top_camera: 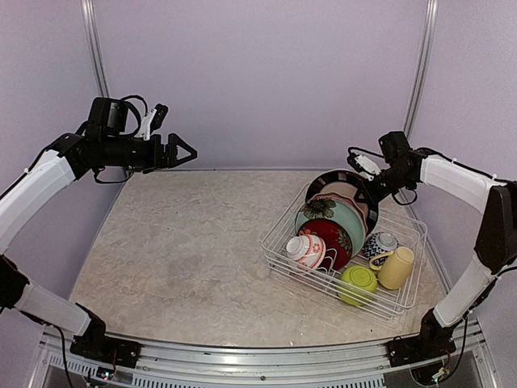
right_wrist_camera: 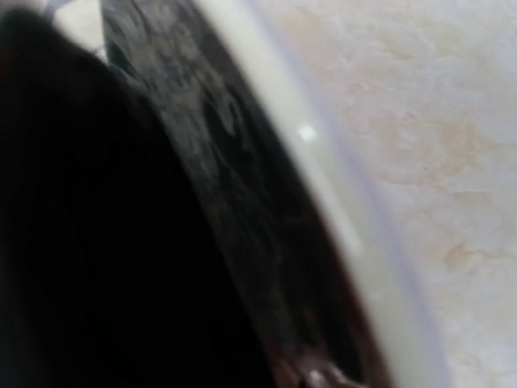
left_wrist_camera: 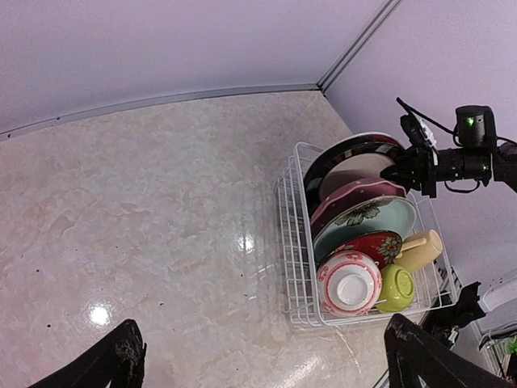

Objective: Unload the mixed dishes from the dish rack
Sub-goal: Grab the plate from the dish rack, then place the plate at the center of the board.

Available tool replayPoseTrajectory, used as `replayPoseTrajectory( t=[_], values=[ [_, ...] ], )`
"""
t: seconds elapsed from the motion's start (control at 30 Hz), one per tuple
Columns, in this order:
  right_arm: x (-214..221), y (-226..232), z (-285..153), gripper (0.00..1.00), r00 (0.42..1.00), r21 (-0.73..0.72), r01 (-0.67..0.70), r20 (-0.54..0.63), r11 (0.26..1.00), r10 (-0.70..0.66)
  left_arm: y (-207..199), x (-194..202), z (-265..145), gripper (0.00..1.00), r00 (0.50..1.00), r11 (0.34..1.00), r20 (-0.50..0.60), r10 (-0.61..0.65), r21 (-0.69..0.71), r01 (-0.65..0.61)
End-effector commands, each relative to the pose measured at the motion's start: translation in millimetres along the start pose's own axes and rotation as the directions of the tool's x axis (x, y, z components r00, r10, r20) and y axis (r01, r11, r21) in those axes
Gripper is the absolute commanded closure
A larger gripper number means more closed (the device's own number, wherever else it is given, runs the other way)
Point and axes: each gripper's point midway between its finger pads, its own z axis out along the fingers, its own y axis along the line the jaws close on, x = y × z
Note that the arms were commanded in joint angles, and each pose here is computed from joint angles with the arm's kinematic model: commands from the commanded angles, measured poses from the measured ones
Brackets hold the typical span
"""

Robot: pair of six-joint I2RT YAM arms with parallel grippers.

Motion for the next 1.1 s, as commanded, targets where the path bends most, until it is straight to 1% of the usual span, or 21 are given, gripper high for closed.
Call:
replayPoseTrajectory(
  t=[0.0, 0.1, 0.13, 0.37, 0.5, 0.9, 1.07],
  values=[
    [-8, 18, -4, 0.92, 0.999, -0.013, 0.033, 0.000, 0.999, -0.033, 2, 7, 4, 0.01, 1.000, 1.000, -0.024, -0.015, 0.013, 0.015],
    [-12, 15, -10, 0.99, 0.999, 0.016, 0.044, 0.013, 0.999, -0.044, 3, 6, 5, 0.01, 1.000, 1.000, -0.023, -0.018, 0.013, 0.018],
    [-13, 15, -13, 1.00, 0.999, 0.021, 0.046, 0.016, 0.999, -0.047, 4, 7, 5, 0.01, 0.999, 1.000, -0.025, -0.021, 0.013, 0.021],
    [-20, 15, -25, 1.00, 0.997, 0.071, 0.069, 0.026, 0.995, -0.071, 5, 6, 5, 0.01, 0.999, 0.999, -0.025, -0.030, 0.017, 0.031],
    [-28, 15, -38, 1.00, 0.994, 0.103, 0.083, 0.057, 0.991, -0.089, 5, 6, 5, 0.01, 0.999, 0.999, -0.024, -0.033, 0.020, 0.033],
    [-57, 19, -101, 1.00, 0.966, 0.162, 0.057, 0.239, 0.985, -0.096, 7, 6, 6, 0.01, 0.999, 0.999, -0.024, -0.041, 0.026, 0.042],
    [-60, 22, -119, 1.00, 0.957, 0.163, 0.038, 0.277, 0.986, -0.083, 9, 6, 5, 0.01, 0.999, 0.999, -0.023, -0.043, 0.020, 0.044]
  ],
)
